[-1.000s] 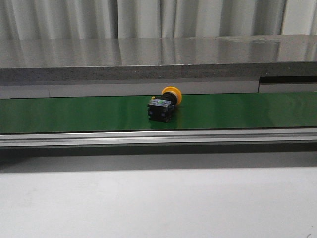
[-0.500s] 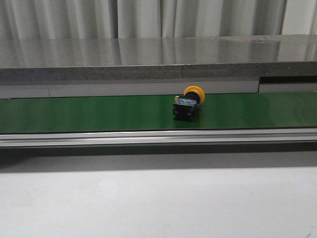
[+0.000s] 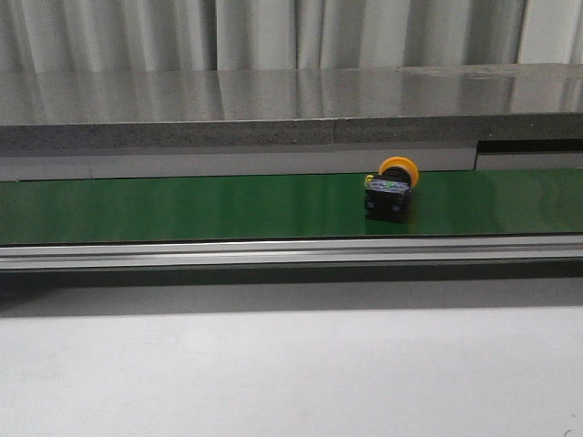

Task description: Move button from left to right

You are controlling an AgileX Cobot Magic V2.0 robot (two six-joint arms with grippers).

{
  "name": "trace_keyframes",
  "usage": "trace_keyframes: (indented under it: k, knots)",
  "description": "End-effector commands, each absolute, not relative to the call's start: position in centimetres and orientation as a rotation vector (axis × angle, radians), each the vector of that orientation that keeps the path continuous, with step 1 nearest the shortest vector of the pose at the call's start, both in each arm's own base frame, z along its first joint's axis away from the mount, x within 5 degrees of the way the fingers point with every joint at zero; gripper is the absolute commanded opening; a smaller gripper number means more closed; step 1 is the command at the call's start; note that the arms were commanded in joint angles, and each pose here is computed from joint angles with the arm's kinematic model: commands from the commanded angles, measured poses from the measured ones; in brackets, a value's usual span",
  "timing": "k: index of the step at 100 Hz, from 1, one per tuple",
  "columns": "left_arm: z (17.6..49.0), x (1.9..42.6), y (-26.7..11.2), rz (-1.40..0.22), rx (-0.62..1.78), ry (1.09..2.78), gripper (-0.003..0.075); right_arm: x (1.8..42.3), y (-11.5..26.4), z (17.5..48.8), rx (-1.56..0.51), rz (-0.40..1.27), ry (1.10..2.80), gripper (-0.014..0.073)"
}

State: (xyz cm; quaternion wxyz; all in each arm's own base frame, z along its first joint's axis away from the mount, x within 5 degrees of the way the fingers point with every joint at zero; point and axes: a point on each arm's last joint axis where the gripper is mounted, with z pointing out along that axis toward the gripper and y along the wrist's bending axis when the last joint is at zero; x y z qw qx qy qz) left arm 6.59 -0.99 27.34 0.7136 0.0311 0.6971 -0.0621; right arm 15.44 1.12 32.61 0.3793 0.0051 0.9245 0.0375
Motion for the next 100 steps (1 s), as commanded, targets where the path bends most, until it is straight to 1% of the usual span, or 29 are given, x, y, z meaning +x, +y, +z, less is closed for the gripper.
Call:
trace_keyframes:
  k: [1,2,3,4,5,9,12,25,42,54,77,100]
  knots:
    - [28.8,6.5,-0.8,-0.132,0.041,1.457,-0.0020,15.8,1.1,34.1,0.022,0.109,2.280,0.0472]
    - [28.8,6.5,-0.8,-0.132,0.041,1.457,-0.0020,15.8,1.1,34.1,0.022,0.111,2.280,0.0507]
    - [28.8,6.5,-0.8,-0.132,0.041,1.457,-0.0020,15.8,1.1,34.1,0.023,0.111,2.279,0.0523]
    - [28.8,6.5,-0.8,-0.132,0.041,1.457,-0.0020,15.8,1.2,34.1,0.024,0.114,2.278,0.0568]
    - [28.8,6.5,-0.8,-0.132,0.041,1.457,-0.0020,15.8,1.1,34.1,0.024,0.114,2.278,0.0568]
    - [28.8,6.5,-0.8,-0.132,0.041,1.457,-0.0020,15.8,1.2,34.1,0.025,0.116,2.277,0.0640]
    - [28.8,6.5,-0.8,-0.132,0.041,1.457,-0.0020,15.9,1.2,34.1,0.025,0.116,2.274,0.0672]
    - [28.8,6.5,-0.8,-0.132,0.041,1.457,-0.0020,16.2,1.2,34.1,0.025,0.116,2.261,0.0638]
    - [28.8,6.5,-0.8,-0.132,0.041,1.457,-0.0020,18.0,1.4,33.8,0.042,0.147,2.295,0.0636]
    - [28.8,6.5,-0.8,-0.132,0.041,1.457,-0.0020,20.1,1.7,33.6,0.053,0.164,2.344,0.0636]
    - [28.8,6.5,-0.8,-0.132,0.041,1.457,-0.0020,24.7,1.9,33.1,0.057,0.162,2.380,0.0636]
    - [28.8,6.5,-0.8,-0.132,0.041,1.457,-0.0020,29.1,2.1,31.5,0.047,0.149,2.411,0.0636]
